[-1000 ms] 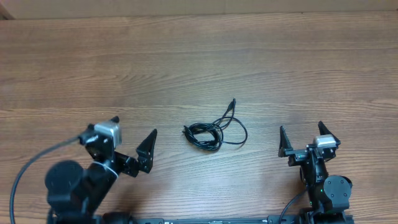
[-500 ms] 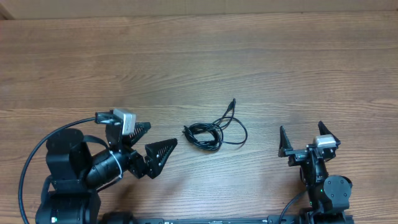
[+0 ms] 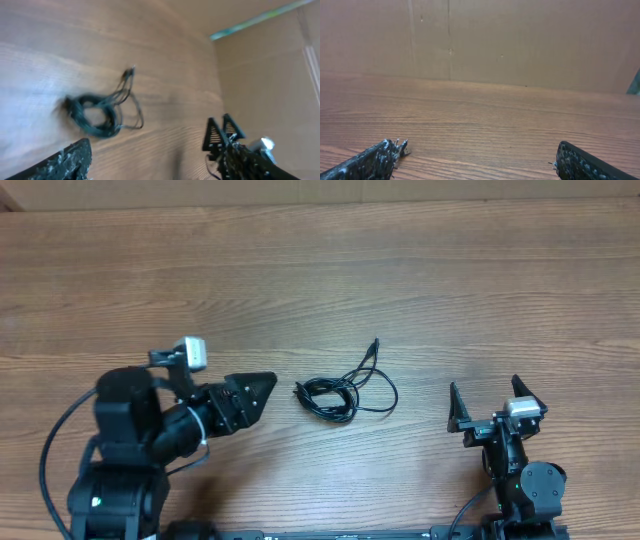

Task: Untangle cables
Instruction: 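Move the left gripper over the black cable bundle and lower, then close the left gripper on the black cable bundle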

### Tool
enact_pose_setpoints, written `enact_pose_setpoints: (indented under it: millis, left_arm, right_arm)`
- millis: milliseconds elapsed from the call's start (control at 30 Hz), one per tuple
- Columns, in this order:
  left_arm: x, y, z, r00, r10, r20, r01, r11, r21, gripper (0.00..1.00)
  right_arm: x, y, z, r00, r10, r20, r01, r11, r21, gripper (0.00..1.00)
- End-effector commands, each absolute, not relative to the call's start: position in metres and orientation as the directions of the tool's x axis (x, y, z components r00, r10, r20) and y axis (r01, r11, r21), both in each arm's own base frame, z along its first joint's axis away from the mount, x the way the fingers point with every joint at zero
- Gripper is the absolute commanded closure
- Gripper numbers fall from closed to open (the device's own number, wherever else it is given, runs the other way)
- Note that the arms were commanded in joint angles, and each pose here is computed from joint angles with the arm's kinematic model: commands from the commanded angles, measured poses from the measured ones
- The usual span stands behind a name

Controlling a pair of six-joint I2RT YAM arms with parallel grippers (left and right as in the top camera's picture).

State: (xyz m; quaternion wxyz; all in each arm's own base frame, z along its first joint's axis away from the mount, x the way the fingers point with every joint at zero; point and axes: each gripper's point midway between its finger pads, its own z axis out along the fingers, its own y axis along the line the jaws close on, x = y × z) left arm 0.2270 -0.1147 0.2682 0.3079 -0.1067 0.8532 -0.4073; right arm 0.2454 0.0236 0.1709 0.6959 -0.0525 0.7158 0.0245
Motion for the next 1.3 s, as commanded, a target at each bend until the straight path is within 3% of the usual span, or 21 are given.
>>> enact_pose_setpoints:
  millis: [0,200,300,500,800,1033,1267]
  left_arm:
    - [0.235,-0.107,0.255,-0.772,-0.478,-0.42,-0.053,0.706,-0.706,0.16]
    - [0.236,-0.115,0.226,-0.816,-0.415,-0.403,-0.142,0.819,-0.555,0.18]
    - [0.238,-0.112,0.21,-0.828,-0.414,-0.377,-0.228,0.864,-0.449,0.23]
    - [0.244,-0.138,0.175,-0.869,-0.427,-0.25,-0.313,0.866,-0.39,0.39]
    - [0.266,-0.171,0.113,-0.916,-0.355,-0.185,-0.299,0.914,-0.273,0.38]
    - [0.293,-0.181,0.081,-0.911,-0.367,-0.189,-0.313,0.912,-0.265,0.34]
    - [0.3,-0.179,0.056,-0.912,-0.377,-0.161,-0.336,0.913,-0.23,0.38]
  right_arm:
    - [0.245,0.024,0.17,-0.019,-0.045,-0.999,-0.112,0.993,-0.043,0.0]
    - [0.245,0.024,0.17,-0.019,-0.045,-0.999,-0.112,0.993,-0.043,0.0]
    - [0.245,0.024,0.17,-0.019,-0.045,-0.999,-0.112,0.993,-0.043,0.0]
    - [0.245,0.024,0.17,-0.019,-0.045,-0.999,-0.112,0.993,-0.043,0.0]
    - [0.245,0.024,0.17,-0.019,-0.045,-0.999,-0.112,0.993,-0.043,0.0]
    - [0.245,0.024,0.17,-0.019,-0.045,-0.999,-0.112,0.993,-0.043,0.0]
    - [0.245,0.024,0.17,-0.019,-0.045,-0.999,-0.112,0.993,-0.043,0.0]
